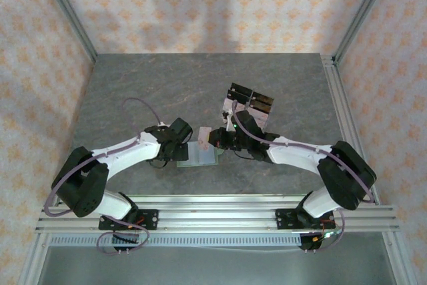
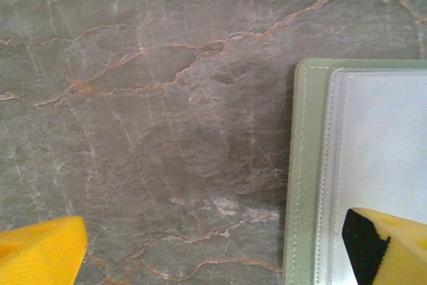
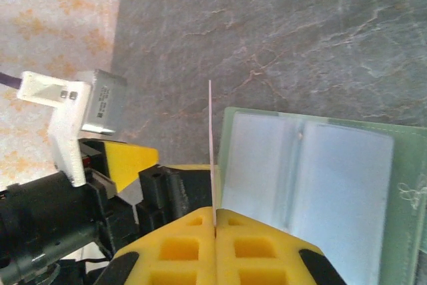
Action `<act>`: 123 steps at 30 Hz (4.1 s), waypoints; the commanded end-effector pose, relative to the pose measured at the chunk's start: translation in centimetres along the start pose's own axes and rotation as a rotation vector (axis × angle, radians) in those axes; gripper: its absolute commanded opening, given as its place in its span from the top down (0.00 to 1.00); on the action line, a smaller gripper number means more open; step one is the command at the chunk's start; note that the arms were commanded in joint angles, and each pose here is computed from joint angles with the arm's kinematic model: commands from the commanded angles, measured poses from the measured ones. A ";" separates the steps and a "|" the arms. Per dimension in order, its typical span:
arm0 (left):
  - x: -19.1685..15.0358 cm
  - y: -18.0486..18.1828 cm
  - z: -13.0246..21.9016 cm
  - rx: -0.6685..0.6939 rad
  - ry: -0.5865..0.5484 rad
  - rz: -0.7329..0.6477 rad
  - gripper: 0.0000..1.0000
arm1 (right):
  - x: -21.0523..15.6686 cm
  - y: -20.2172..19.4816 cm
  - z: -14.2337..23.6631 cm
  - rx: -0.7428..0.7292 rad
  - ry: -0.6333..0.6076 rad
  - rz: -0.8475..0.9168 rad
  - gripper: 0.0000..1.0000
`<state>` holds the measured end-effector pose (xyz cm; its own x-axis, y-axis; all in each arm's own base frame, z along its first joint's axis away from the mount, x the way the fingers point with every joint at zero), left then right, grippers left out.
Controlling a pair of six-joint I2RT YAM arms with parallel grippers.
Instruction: Put the credit cards into the card holder
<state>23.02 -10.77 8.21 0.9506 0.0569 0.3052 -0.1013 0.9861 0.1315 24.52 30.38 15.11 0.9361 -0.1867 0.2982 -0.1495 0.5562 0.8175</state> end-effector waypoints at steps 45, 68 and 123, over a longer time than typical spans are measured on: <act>-2.0 2.1 -2.5 0.145 0.011 0.030 0.00 | -3.1 -4.0 -3.2 0.041 0.109 0.072 1.00; -2.0 2.2 -2.5 0.169 0.023 0.021 0.00 | -3.5 -6.3 -4.6 0.108 0.136 -0.016 1.00; -2.1 2.1 -2.8 0.172 0.028 0.011 0.00 | -2.9 -9.2 -6.0 0.097 0.394 -0.022 1.00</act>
<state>22.78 -10.12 6.01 0.9408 0.1089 0.3211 -0.1674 0.9727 0.1604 25.61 31.23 5.32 0.9845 0.1179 0.1297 -0.1687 0.4368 0.8836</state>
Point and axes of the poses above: each hand's point on the last joint's axis, 136 mm out from that joint toward the fingers, its own z axis back along the fingers, its own y axis along the line the jaws close on, x = y × z, the point moved 4 cm from there along z, back along the fingers, and after that the axes turned 5 degrees about -z, right-handed, at the moved point
